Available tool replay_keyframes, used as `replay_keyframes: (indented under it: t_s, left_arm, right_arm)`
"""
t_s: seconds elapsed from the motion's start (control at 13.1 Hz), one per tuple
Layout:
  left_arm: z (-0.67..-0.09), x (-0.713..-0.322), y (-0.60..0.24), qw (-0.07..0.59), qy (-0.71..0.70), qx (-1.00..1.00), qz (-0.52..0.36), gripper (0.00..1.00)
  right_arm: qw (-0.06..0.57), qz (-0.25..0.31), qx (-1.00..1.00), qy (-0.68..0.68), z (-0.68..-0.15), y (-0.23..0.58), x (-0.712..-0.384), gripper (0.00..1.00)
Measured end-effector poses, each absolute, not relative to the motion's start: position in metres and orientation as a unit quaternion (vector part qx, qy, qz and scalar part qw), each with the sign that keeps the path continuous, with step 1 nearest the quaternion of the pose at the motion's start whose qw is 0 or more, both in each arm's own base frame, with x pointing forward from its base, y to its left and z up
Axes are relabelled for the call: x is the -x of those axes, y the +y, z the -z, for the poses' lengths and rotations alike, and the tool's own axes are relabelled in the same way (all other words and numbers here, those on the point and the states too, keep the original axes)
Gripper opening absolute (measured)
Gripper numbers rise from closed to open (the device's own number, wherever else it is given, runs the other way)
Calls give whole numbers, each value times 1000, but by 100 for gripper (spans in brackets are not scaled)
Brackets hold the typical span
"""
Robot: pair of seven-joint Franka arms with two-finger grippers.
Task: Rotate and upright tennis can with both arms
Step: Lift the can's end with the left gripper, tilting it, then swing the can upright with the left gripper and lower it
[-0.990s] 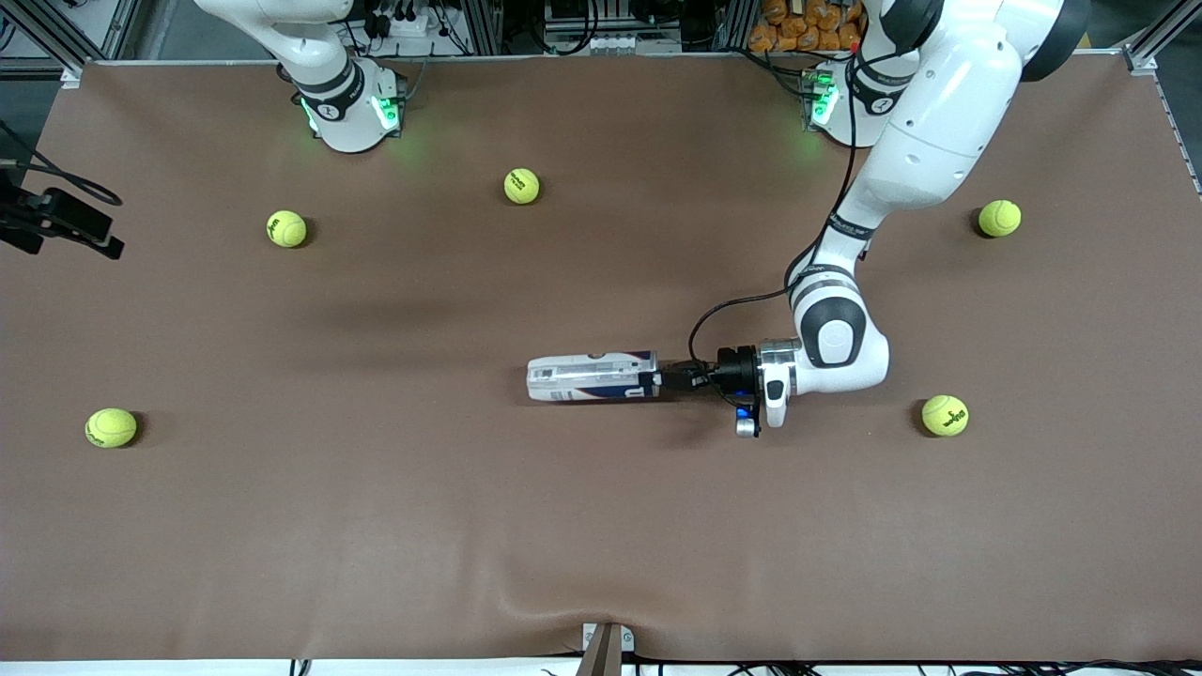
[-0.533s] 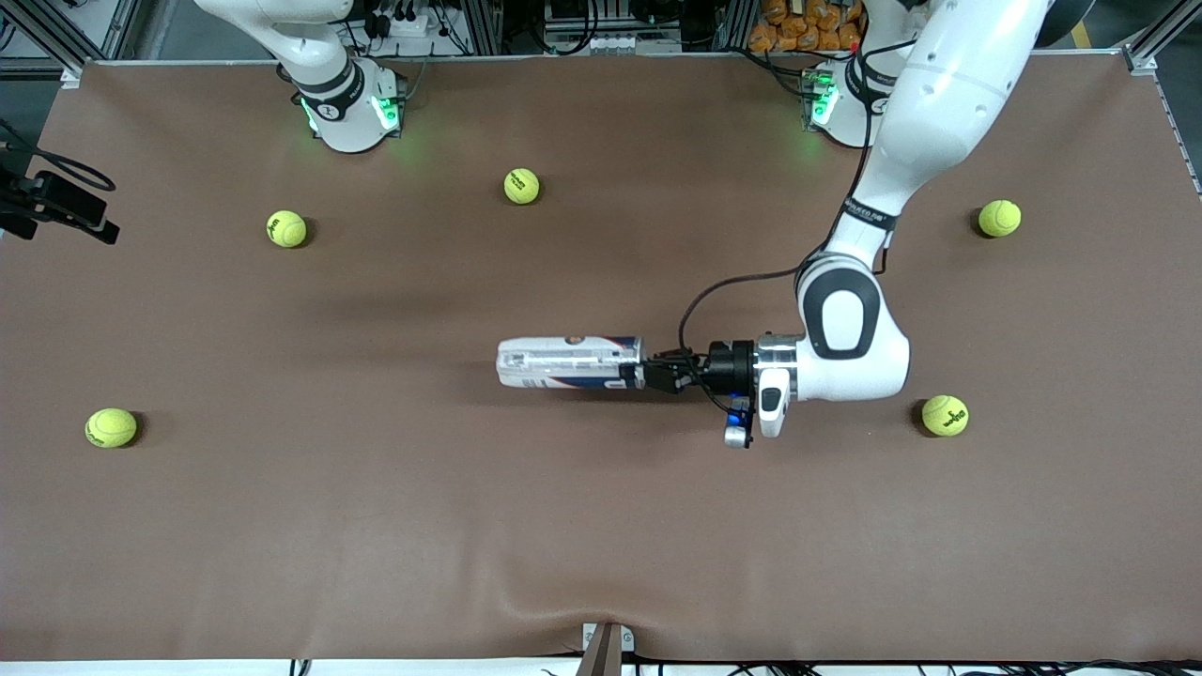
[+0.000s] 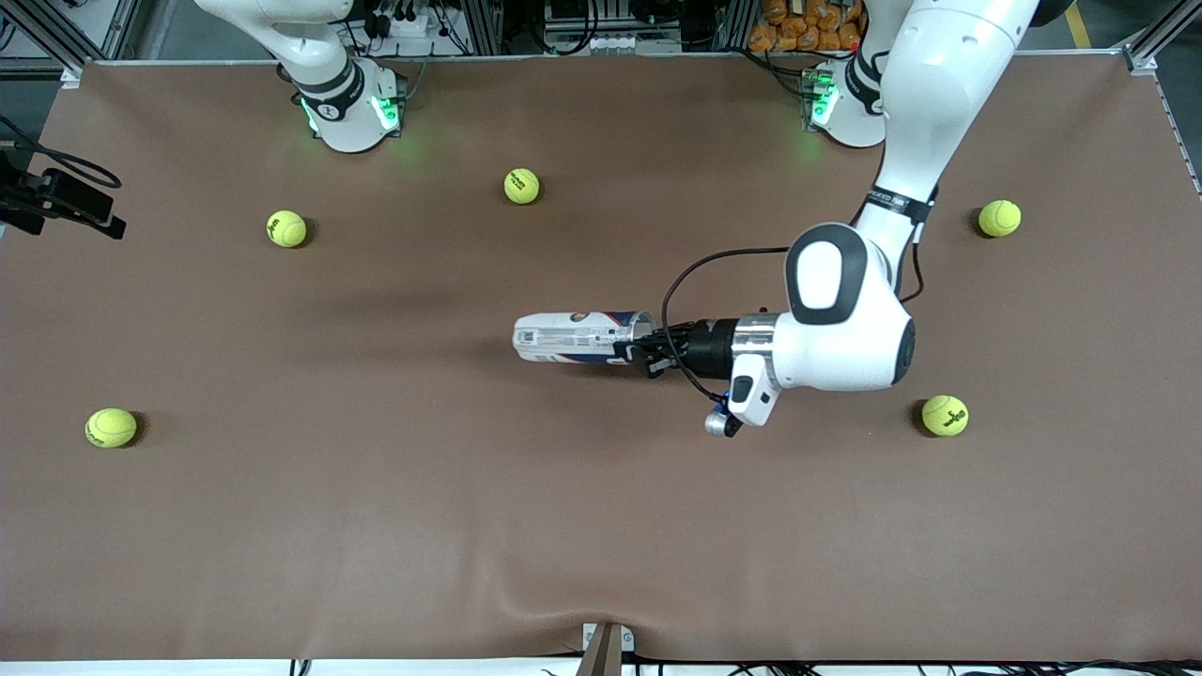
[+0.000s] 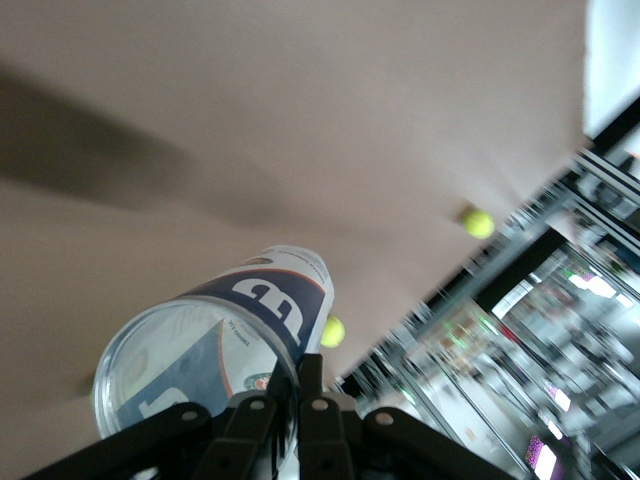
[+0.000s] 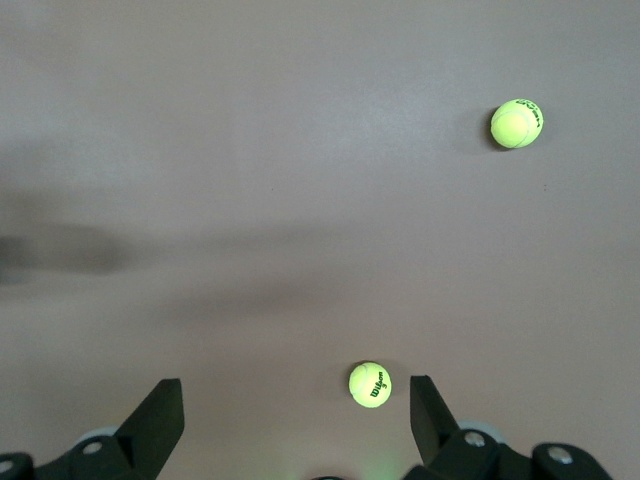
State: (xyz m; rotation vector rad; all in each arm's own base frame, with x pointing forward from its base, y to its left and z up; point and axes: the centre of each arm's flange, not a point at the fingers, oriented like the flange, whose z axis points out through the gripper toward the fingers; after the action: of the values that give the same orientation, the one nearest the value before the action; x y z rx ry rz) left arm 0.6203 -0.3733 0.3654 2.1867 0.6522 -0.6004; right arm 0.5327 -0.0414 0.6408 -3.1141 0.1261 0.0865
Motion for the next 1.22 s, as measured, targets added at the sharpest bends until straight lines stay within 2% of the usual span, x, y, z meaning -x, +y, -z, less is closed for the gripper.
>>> replay_keyframes:
  t_s: [0.23,0.61,0.99,1.22]
  left_arm:
    - [-391,-611,-403,314,261,-889,207,5]
    - [-405,-572,-464,206,268,-930,143,5]
    - [-402,-515,-525,100,241,-964,45,5]
    - [-387,-480,-554,58,208,-976,23,5]
  right_arm:
    - [12,-28,999,40,-640,-41,-533,100]
    - [12,-28,999,40,-640,-41,-533,100]
    - [12,-29,999,40,-640,-41,-533,100]
    - [12,-29,999,40,-640,-41,-533,100]
